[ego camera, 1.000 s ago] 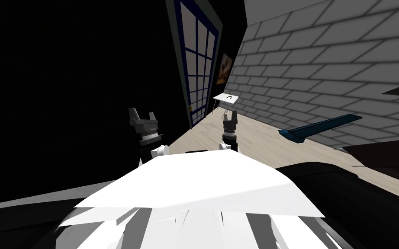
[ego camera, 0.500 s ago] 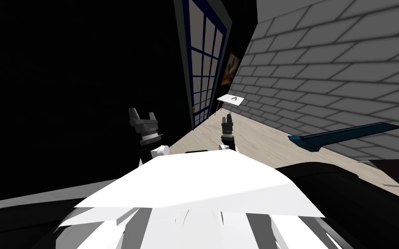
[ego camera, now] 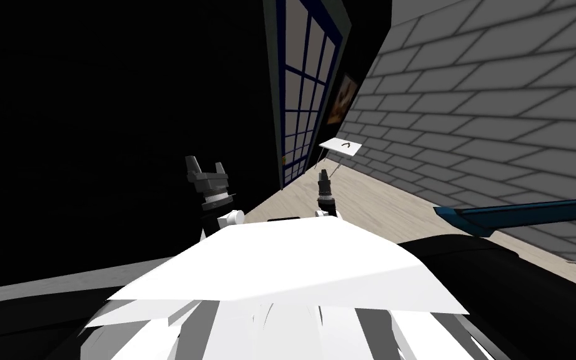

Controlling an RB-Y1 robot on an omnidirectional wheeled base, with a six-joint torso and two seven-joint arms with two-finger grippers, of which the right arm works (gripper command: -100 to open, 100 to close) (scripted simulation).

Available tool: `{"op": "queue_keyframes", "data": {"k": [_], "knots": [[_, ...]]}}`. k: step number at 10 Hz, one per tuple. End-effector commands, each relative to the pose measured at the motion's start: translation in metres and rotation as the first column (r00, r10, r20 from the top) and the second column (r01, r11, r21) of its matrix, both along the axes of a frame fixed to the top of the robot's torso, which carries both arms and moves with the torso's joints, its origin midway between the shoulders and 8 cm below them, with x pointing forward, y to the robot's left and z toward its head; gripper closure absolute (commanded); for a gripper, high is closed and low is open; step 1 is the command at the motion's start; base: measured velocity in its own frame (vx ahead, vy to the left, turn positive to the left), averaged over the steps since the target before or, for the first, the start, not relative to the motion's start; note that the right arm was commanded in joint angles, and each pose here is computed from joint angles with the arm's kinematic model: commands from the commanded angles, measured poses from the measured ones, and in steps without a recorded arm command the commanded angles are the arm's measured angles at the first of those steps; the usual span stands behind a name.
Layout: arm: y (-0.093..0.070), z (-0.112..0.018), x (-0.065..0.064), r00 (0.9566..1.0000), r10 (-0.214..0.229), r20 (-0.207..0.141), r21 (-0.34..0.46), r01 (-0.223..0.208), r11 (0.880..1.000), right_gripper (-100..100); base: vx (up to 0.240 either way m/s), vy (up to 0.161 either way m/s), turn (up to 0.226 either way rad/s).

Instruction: Pull the door open

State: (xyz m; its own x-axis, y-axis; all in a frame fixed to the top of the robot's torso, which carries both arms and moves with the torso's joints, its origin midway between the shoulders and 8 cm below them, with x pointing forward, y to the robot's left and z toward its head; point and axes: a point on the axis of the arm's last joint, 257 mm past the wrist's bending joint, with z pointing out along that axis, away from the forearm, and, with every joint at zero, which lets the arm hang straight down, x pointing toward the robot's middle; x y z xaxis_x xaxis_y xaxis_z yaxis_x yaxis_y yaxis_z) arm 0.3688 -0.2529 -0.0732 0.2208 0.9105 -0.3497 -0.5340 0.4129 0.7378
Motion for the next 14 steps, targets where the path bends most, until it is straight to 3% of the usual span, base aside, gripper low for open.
{"op": "queue_keyframes", "data": {"k": [1,2,8,14], "knots": [[-0.001,-0.013,0.0,0.9996,-0.021,-0.021,-0.045,0.02,0.999,-100,0.152,0.023,0.122],[-0.001,-0.025,0.001,0.9984,-0.04,-0.039,-0.086,0.036,0.996,-100,0.139,0.002,0.136],[0.0,-0.062,0.003,0.9913,-0.096,-0.09,-0.211,0.075,0.975,-100,0.121,0.007,0.098],[0.001,-0.101,0.002,0.9798,-0.15,-0.132,-0.336,0.098,0.937,-100,0.101,-0.005,0.092]]}}
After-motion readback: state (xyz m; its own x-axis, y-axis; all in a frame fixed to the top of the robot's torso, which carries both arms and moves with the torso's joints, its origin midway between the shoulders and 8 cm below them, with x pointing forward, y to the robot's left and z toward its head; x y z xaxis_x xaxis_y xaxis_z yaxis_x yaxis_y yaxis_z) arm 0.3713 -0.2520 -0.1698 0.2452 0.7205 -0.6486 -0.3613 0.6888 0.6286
